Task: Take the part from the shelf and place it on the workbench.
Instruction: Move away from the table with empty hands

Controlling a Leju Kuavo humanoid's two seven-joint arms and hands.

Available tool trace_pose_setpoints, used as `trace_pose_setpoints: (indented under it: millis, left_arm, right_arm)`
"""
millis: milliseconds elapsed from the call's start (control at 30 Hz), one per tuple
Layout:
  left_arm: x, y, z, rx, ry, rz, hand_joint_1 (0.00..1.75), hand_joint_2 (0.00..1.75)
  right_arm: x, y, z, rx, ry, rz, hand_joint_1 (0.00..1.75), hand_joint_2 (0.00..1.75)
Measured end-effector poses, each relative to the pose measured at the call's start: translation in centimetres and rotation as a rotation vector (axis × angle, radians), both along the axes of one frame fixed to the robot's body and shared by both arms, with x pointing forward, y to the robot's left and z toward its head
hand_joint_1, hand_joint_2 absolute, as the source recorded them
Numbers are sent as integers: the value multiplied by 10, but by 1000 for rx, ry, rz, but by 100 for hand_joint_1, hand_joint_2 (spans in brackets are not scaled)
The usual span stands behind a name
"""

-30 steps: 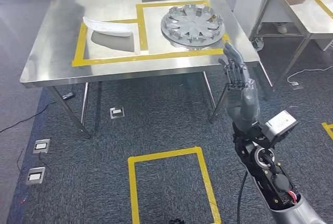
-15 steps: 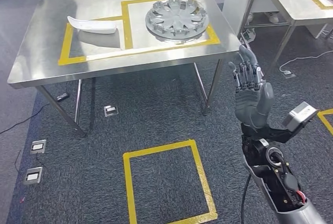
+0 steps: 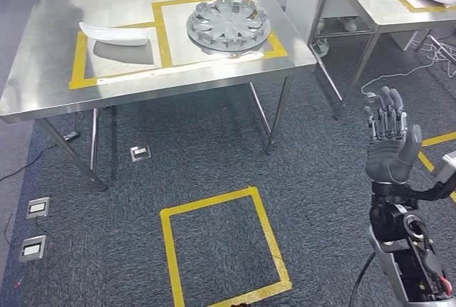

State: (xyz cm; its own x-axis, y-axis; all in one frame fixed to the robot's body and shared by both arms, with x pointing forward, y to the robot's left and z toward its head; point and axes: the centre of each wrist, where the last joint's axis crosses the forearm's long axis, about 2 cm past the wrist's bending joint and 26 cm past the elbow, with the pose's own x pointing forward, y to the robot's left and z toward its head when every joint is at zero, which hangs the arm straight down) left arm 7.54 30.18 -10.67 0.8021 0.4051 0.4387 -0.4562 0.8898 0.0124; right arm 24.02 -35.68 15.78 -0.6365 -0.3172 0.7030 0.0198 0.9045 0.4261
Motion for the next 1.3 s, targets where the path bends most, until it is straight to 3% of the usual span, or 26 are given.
trace_pose_setpoints:
  millis: [667, 833, 1000, 1300]
  left_arm:
    - [13, -8, 2, -6, -5, -33, 0, 0]
    - [20, -9, 4, -4, -12, -59, 0, 0]
    - [21, -13, 4, -10, -7, -69, 0, 0]
    - [20, -13, 4, -8, -15, -78, 0, 0]
  right_arm:
    - [-15, -52, -94, -28, 379, -188, 0, 0]
    - [-18, -60, -125, -156, 578, -294, 0, 0]
    - [-25, -64, -158, -214, 765, -322, 0, 0]
    - [-89, -38, -224, -255, 1371, -218, 0, 0]
